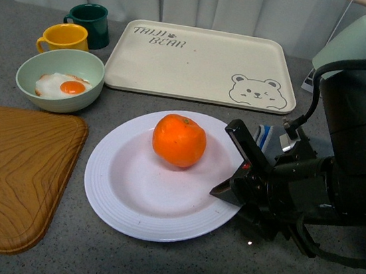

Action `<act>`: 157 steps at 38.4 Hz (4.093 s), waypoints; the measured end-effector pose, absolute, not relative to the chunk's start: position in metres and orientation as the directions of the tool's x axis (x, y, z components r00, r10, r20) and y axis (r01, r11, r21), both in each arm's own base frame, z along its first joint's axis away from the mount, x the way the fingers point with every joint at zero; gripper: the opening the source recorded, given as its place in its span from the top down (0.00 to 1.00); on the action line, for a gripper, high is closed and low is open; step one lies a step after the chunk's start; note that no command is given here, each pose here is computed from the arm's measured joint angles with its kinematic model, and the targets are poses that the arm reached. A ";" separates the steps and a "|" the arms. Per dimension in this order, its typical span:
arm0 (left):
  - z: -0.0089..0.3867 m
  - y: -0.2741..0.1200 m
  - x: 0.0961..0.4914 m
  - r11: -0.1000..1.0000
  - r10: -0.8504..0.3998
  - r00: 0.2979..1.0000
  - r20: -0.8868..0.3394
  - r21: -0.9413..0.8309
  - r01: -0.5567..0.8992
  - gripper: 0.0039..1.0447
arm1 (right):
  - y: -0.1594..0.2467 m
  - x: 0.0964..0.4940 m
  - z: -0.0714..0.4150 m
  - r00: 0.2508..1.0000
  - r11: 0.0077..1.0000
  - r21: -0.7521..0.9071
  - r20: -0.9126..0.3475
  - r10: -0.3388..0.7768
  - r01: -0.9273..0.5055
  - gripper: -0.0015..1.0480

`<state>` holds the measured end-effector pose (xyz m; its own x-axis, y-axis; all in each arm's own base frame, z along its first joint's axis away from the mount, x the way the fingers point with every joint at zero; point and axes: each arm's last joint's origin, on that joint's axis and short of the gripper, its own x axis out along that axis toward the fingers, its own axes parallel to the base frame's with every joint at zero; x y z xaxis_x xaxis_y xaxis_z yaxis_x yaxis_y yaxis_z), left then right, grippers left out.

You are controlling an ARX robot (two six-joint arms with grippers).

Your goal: Place orange and plate with both arms

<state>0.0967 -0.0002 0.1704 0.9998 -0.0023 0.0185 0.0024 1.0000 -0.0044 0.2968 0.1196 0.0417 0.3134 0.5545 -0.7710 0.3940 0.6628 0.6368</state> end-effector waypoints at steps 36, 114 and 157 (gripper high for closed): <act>0.170 0.000 0.097 1.000 -0.002 1.000 0.019 -0.004 0.002 0.06 | 0.124 0.428 0.054 0.544 0.498 0.839 -0.529 0.651 0.220 0.96; 0.170 0.000 0.097 1.000 -0.002 1.000 0.019 -0.004 0.002 0.06 | 0.000 0.191 0.161 1.000 1.000 0.002 -0.017 -0.004 0.004 0.99; 0.170 0.000 0.097 1.000 -0.003 1.000 0.018 -0.004 0.003 0.06 | 0.000 0.118 0.167 1.000 1.000 0.002 0.004 0.000 0.000 0.99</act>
<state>0.0967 -0.0003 0.1703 0.9998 -0.0027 0.0181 0.0027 1.0000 -0.0044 0.1180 0.0002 0.1670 1.0000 0.0000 0.0036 0.0000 1.0000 0.0025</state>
